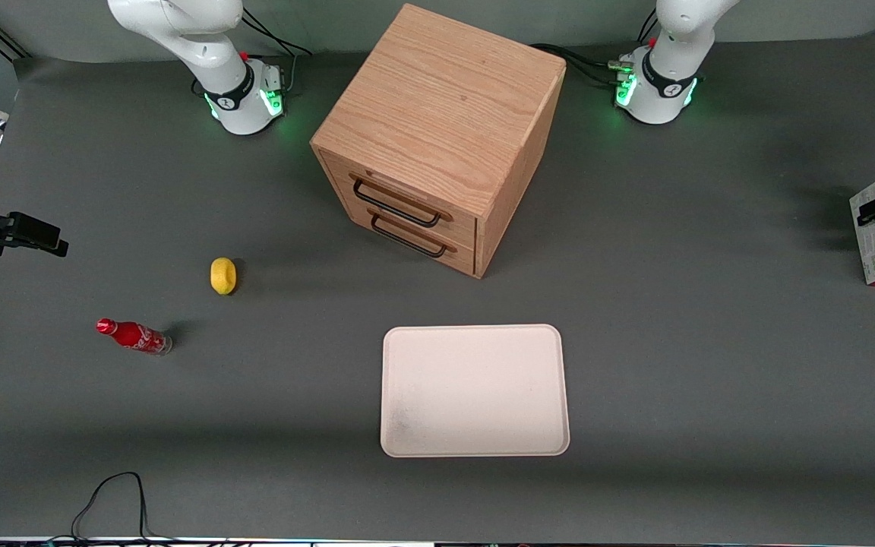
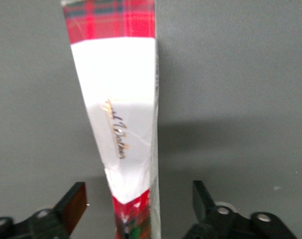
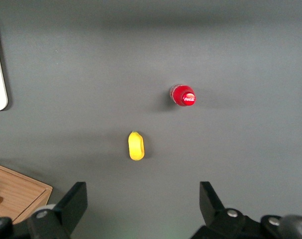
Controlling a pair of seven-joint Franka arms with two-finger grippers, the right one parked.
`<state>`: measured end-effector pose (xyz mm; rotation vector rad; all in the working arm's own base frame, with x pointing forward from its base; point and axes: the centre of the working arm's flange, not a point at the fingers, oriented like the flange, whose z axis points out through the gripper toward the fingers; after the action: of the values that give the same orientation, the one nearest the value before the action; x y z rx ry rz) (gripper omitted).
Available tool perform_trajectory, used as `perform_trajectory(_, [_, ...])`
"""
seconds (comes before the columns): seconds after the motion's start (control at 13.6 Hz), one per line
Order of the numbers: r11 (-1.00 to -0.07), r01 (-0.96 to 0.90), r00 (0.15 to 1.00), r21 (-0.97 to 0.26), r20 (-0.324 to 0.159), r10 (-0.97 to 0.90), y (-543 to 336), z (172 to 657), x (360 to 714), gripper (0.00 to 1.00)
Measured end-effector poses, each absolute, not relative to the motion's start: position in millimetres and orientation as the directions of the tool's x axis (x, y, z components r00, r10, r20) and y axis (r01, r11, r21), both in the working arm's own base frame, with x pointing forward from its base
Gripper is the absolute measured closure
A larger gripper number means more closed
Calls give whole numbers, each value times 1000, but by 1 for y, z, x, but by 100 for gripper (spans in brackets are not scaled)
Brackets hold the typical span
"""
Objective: Place red cookie box on tray
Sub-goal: 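Close the left gripper on the cookie box and lift it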
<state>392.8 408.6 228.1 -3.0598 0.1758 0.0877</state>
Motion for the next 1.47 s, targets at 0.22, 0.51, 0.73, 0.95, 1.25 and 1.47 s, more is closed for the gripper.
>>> perform_trajectory(0.22, [-988, -135, 990, -74, -61, -131, 412, 232, 395, 49])
perform_trajectory(0.51, [-989, -136, 989, -65, -70, -131, 412, 232, 394, 91])
perform_trajectory(0.73, [-989, -137, 988, -59, -74, -132, 412, 233, 395, 95])
perform_trajectory(0.95, [-990, -142, 985, -19, -106, -139, 407, 260, 417, 95])
perform_trajectory(1.25, [-991, -130, 977, 12, -167, -130, 359, 368, 483, 95])
perform_trajectory(1.47, [-994, -105, 970, 0, -219, -103, 317, 457, 512, 95])
